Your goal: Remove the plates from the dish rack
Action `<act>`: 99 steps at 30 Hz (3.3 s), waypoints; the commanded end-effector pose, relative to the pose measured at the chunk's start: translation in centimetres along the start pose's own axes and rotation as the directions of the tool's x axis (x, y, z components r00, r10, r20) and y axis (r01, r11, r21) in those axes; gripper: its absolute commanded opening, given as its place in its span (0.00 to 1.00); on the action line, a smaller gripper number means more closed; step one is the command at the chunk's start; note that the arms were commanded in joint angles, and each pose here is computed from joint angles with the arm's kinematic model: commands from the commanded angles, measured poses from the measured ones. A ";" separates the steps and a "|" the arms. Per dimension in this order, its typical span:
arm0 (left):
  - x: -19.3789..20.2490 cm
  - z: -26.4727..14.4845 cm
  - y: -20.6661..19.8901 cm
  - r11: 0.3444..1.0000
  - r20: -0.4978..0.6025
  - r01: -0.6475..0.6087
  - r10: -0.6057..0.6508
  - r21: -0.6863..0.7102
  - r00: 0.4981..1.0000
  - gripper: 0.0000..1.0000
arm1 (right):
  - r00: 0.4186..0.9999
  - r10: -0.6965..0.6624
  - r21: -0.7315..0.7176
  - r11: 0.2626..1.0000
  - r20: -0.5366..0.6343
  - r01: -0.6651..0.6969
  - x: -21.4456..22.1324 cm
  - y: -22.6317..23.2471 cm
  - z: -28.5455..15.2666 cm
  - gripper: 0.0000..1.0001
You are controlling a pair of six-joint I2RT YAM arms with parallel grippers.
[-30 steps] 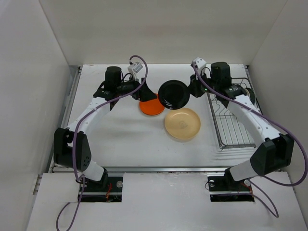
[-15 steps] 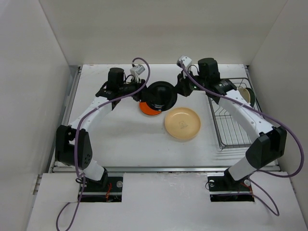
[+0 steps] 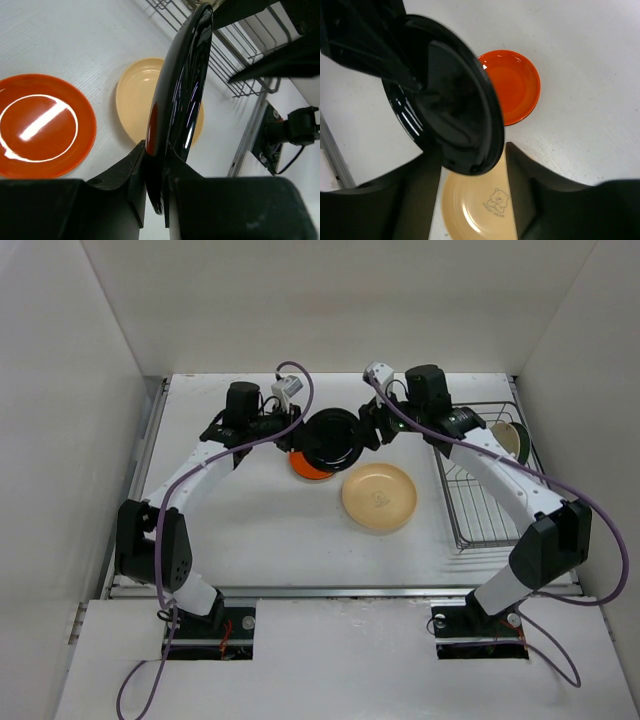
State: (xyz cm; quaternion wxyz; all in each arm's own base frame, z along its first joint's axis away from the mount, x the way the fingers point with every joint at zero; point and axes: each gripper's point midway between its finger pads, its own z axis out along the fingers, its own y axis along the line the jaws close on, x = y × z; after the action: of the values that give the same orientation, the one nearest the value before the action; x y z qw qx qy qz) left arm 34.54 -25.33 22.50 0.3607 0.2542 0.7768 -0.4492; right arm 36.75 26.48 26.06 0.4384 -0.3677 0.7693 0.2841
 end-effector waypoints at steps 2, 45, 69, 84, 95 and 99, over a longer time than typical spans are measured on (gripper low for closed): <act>-3.0 -0.6 1.7 0.992 0.080 -0.034 0.044 -0.126 0.996 0.00 | 0.998 -0.020 0.060 0.998 0.060 0.016 -1.4 0.2 -0.8 0.68; 4.2 3.1 15.2 0.856 -0.056 0.243 -0.300 -0.457 0.952 0.31 | 0.963 0.003 0.634 0.753 0.268 -0.178 0.3 -10.7 -17.2 0.73; 4.5 1.2 17.4 0.753 -0.060 0.226 -0.332 -0.618 0.942 0.77 | 0.962 -0.008 0.696 0.691 0.274 -0.193 0.5 -11.9 -19.7 0.74; -5.5 -4.5 5.9 0.857 0.141 0.103 -0.036 -0.505 0.989 0.93 | 0.983 0.142 0.972 0.220 -0.116 0.083 11.4 -20.2 -26.1 0.68; -6.4 -5.4 3.9 0.880 0.187 0.097 -0.010 -0.466 0.982 0.97 | 0.947 0.280 0.969 0.229 -0.158 0.094 16.2 -23.2 -25.5 0.56; -6.4 -5.3 3.9 0.880 0.191 0.106 -0.018 -0.464 0.981 0.97 | 0.938 0.305 0.972 0.212 -0.167 0.104 17.3 -24.0 -25.5 0.55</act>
State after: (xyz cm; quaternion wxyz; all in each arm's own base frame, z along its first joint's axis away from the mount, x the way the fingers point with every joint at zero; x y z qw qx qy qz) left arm 39.58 -18.99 26.46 0.4575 0.0914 0.8434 -0.2665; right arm 37.51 -11.07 18.39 0.4018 -0.0176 0.8727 -0.2767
